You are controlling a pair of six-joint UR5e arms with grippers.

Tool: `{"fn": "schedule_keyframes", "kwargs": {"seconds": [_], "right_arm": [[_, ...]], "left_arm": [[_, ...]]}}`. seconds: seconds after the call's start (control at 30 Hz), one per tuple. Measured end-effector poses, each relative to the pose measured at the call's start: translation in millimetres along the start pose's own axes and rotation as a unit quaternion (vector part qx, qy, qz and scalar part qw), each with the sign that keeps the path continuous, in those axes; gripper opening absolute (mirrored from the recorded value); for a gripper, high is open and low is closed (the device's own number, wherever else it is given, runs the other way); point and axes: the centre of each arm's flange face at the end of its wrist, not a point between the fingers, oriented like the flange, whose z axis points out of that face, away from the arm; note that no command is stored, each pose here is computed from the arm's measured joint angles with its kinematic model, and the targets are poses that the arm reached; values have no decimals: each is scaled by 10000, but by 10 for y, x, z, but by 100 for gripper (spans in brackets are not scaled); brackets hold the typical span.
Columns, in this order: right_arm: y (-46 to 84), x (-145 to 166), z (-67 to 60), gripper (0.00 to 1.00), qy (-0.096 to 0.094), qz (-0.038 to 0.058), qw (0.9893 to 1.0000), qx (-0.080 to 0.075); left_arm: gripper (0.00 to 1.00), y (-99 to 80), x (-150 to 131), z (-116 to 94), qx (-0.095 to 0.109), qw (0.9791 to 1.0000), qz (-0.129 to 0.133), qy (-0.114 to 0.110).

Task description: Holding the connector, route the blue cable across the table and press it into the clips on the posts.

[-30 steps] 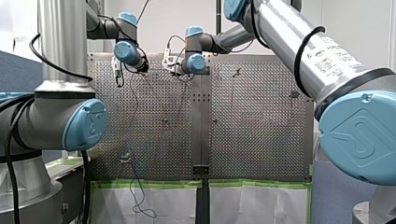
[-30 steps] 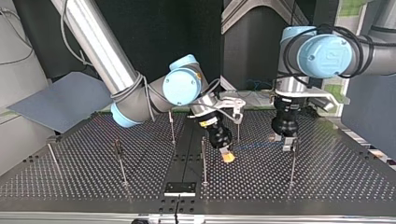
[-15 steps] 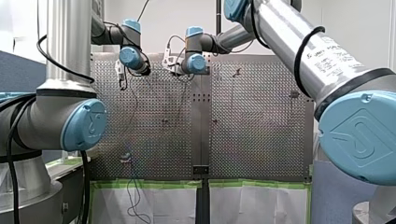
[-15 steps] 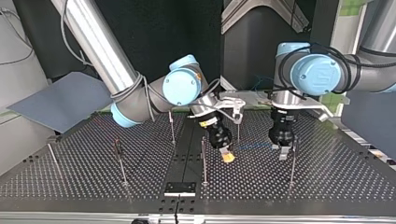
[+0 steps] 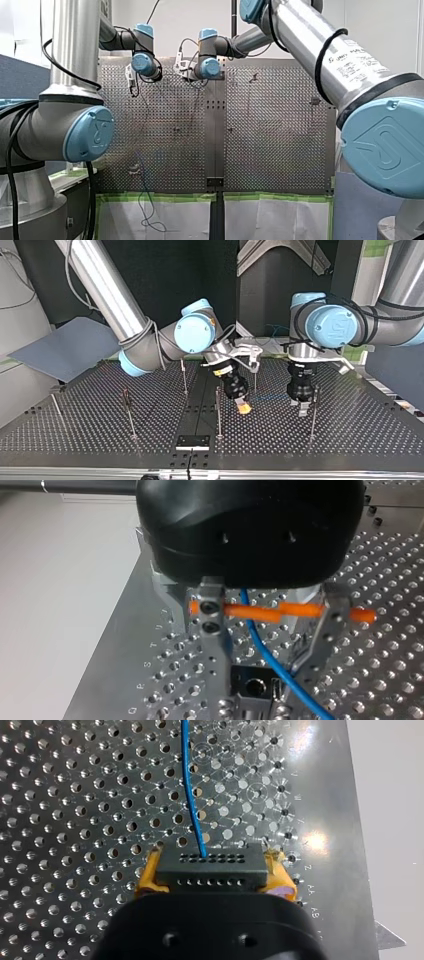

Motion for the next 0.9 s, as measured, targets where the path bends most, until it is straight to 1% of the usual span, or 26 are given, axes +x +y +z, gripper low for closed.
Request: {"fn": "schedule_keyframes", "kwargs": {"seconds": [0.03, 0.07, 0.1, 0.13, 0.37, 0.57, 0.63, 0.73, 0.9], "right_arm": [[0, -1, 0, 0, -2, 0, 10000, -1], [1, -1, -1, 0, -4, 1, 10000, -2], [-2, -1, -1, 0, -6, 3, 10000, -1], [-4, -1, -2, 0, -7, 4, 10000, 0], [-30, -13, -10, 0, -32, 10, 10000, 14], [-30, -70, -26, 0, -104, 46, 9999, 2], [-16, -114, -36, 0, -152, 53, 9999, -12], [2, -197, -57, 0, -238, 52, 9997, -34], [59, -389, -109, 0, -433, 40, 9990, -84]], "left_arm": [[44, 2, 1, -1, -18, 10000, -3, 1], [25, 4, 2, -2, -28, 10000, -8, 3], [25, 6, 4, -3, -35, 10000, -18, 8], [0, 7, 7, -5, -43, 10000, -38, 15], [0, 26, 29, -29, -138, 9997, -157, 120], [0, 50, 112, -98, -319, 9989, -129, 323], [0, 48, 177, -139, -359, 9985, -86, 399], [0, 34, 278, -195, -365, 9982, -23, 473], [0, 2, 446, -277, -329, 9982, -27, 505]]}}
